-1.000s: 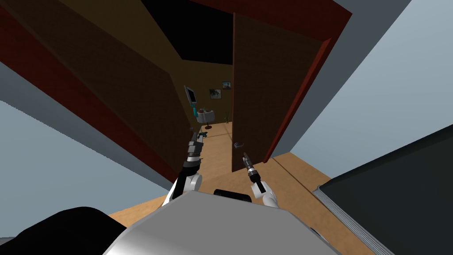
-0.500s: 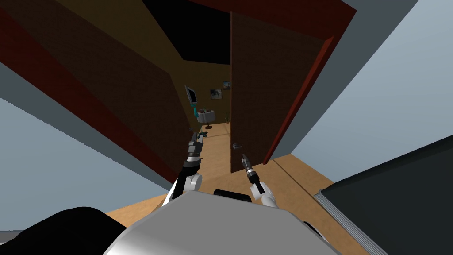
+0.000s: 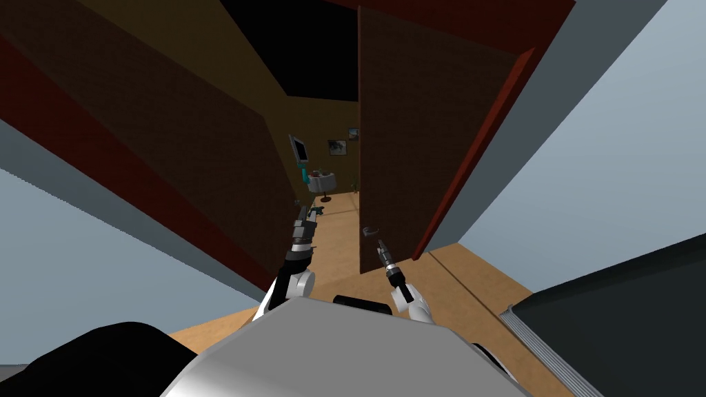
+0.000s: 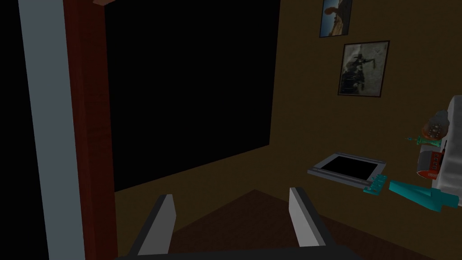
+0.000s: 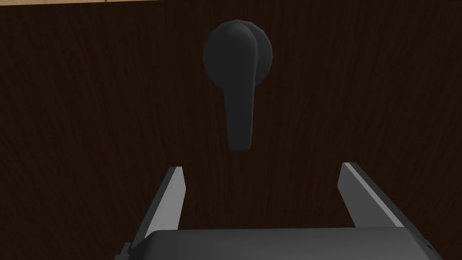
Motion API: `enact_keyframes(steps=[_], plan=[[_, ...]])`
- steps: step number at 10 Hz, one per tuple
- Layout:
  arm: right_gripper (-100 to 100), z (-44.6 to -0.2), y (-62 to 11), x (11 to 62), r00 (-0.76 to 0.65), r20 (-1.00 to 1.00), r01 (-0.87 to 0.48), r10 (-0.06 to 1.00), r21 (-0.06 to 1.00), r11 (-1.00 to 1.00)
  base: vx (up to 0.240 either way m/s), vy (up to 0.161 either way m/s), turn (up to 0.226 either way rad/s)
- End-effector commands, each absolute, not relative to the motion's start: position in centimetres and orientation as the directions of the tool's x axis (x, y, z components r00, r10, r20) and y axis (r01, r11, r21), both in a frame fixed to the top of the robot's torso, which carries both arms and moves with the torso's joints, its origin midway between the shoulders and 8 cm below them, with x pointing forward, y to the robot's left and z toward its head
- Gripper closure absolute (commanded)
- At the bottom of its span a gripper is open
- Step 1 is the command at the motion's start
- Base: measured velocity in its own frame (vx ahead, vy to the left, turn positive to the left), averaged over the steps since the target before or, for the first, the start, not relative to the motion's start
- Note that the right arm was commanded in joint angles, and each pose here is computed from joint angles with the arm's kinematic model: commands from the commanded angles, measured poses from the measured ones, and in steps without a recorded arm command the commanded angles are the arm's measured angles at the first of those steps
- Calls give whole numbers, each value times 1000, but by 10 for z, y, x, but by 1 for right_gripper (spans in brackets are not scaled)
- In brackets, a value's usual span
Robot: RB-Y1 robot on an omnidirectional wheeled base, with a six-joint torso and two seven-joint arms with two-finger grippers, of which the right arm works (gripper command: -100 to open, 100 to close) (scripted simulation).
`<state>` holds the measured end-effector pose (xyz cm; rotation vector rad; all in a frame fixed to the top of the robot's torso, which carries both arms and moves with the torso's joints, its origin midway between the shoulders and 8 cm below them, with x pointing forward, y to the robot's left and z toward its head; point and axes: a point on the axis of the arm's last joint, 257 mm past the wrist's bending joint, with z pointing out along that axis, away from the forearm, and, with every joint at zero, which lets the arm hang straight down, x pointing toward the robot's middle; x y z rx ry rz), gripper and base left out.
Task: Push the door open
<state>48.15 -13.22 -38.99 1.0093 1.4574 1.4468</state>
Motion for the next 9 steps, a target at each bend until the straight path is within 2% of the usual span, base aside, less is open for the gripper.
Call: enact_keyframes(steps=[1,6,7,8,9], plan=[[-100,-390,-135,481,-330,-21,-11,944,1000,18,165,81,21],[-100,-391,-130,479,-321,-5,-9,947,1000,3,193,48,27],[-100,-392,-132,479,-321,-8,-8,947,1000,6,86,14,5],[100,-392,-132,479,-321,-8,-8,947,1000,6,-12,-2,-5],[100,-392,-132,479,-321,-8,-8,947,1000,6,-28,-6,6]])
